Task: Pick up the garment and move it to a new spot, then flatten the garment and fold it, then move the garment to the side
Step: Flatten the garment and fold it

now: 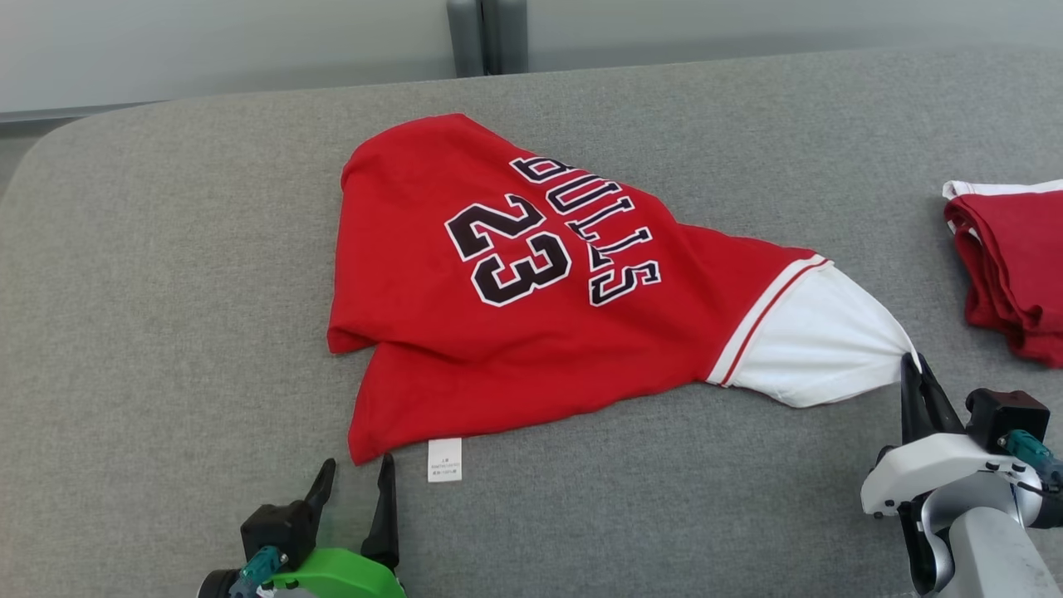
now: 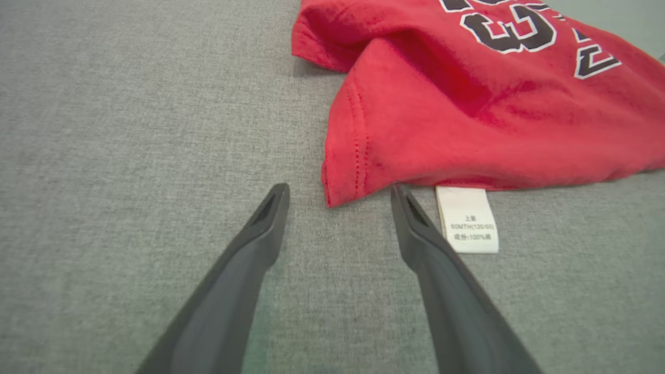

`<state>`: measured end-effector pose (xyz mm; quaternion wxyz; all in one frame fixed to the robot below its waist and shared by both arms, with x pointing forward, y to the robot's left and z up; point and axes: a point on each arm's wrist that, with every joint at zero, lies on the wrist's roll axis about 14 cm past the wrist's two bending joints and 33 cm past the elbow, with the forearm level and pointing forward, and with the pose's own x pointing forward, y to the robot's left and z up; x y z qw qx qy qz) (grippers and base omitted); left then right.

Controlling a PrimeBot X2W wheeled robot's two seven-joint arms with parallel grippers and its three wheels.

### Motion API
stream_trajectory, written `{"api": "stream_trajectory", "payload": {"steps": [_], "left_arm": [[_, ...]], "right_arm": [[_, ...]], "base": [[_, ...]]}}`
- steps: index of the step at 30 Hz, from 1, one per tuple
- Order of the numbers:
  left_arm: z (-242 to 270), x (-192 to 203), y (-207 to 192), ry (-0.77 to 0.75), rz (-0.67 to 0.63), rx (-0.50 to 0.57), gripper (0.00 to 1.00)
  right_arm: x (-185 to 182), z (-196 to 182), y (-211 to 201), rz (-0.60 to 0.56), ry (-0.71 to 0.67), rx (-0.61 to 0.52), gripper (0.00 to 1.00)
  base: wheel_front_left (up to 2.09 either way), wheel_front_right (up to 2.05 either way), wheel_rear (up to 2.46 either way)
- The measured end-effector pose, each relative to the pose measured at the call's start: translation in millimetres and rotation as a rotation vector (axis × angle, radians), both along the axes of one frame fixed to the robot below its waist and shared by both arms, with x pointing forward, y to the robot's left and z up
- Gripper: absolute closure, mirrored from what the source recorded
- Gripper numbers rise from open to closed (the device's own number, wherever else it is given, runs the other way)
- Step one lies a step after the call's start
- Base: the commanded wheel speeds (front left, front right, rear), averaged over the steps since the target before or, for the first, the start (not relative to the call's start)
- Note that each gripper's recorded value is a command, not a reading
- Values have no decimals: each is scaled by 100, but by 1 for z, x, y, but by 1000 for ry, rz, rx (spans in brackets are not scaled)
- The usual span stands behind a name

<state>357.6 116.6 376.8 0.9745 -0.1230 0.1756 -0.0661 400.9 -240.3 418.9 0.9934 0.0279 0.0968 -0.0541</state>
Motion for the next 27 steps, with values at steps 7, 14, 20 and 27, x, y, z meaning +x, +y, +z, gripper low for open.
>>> {"api": "stream_trajectory", "payload": {"steps": [7,14,20,27], "left_arm": [[-8,7,-12,25,-34,-26,0],[-8,13,-16,24,-45,-42,0],[-1,14,-20,-5,-73,-47,100],[27,20,-12,-101,-64,-39,100]], "right_arm": [[4,3,-2,0,-11,-8,100],[5,3,-4,-4,-12,-11,100],[9,7,-2,1,-28,-3,100],[15,30,3,1,-103,24,100]], "base": [[0,0,0],[0,0,0],[0,0,0],[0,0,0]]}}
